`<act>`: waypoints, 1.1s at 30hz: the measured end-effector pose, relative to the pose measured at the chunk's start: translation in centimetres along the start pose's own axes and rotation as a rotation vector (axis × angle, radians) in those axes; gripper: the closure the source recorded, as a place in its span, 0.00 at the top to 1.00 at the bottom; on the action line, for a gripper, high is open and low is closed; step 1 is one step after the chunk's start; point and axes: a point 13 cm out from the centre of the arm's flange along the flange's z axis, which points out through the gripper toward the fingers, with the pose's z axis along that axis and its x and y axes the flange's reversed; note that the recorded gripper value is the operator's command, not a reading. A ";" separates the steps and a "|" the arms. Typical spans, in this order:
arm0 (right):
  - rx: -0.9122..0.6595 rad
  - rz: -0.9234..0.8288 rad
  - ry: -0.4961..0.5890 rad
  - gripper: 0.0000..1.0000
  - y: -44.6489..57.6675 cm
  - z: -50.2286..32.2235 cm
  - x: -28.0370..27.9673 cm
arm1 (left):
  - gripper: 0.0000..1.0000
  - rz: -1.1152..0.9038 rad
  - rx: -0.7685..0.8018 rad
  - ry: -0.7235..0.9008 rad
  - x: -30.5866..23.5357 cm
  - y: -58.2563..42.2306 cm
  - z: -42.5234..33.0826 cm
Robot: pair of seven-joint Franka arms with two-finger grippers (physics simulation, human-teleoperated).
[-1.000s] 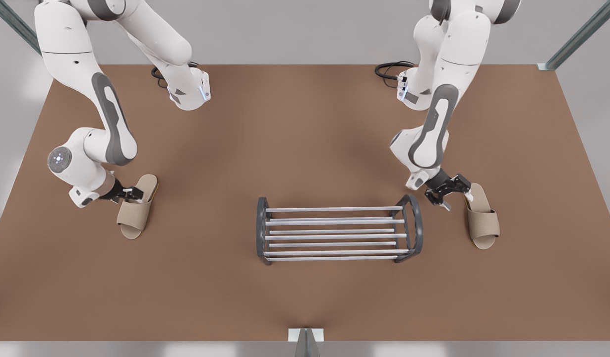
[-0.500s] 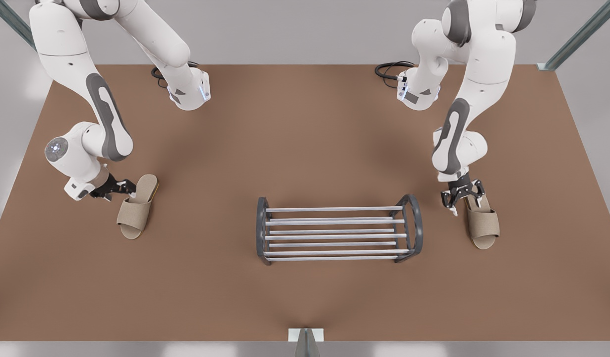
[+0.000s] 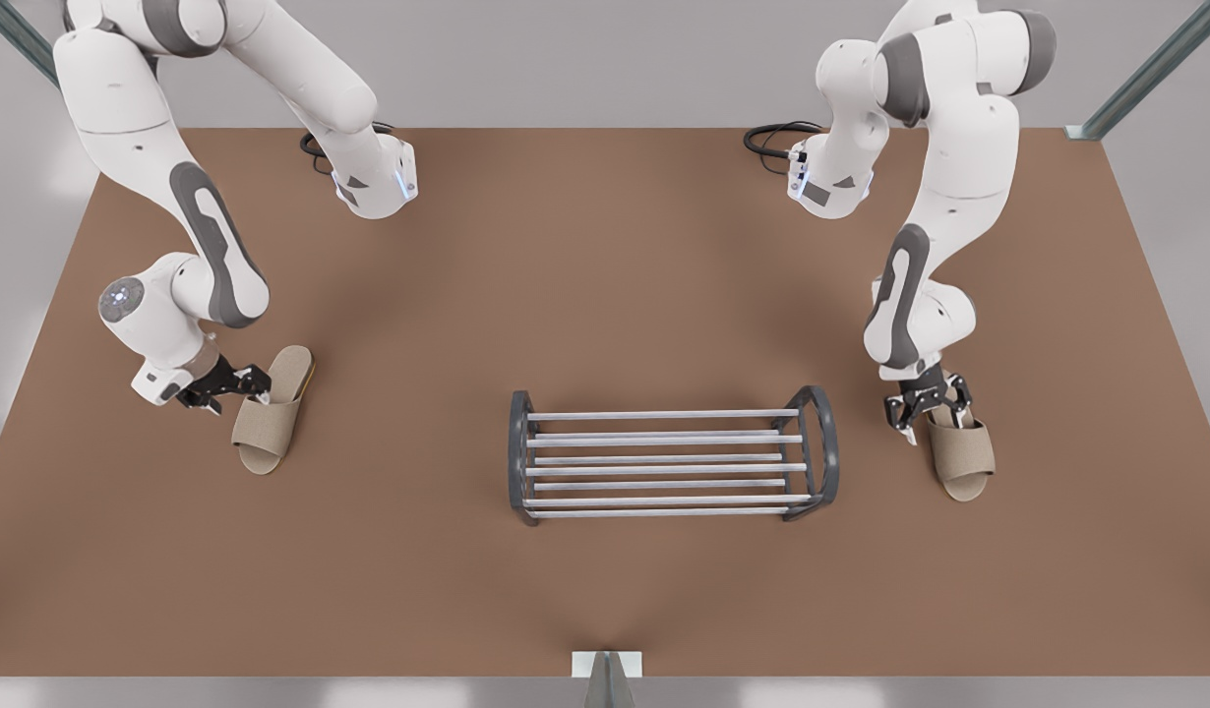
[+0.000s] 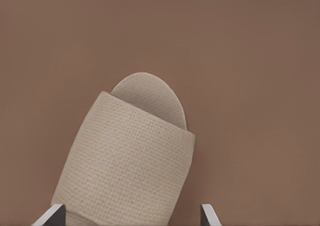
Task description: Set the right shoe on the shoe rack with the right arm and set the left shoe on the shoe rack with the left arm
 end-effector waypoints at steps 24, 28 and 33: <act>-0.006 -0.036 -0.056 1.00 0.2 3.7 1.0 | 1.00 0.035 -0.006 -0.041 -1.9 -0.3 4.4; 0.005 -0.039 -0.080 0.72 -0.1 3.7 0.3 | 0.89 0.025 -0.010 -0.046 -2.3 0.1 4.7; 0.011 -0.041 -0.094 0.25 -0.3 3.7 -0.1 | 0.70 0.015 -0.006 -0.050 -3.2 0.0 4.8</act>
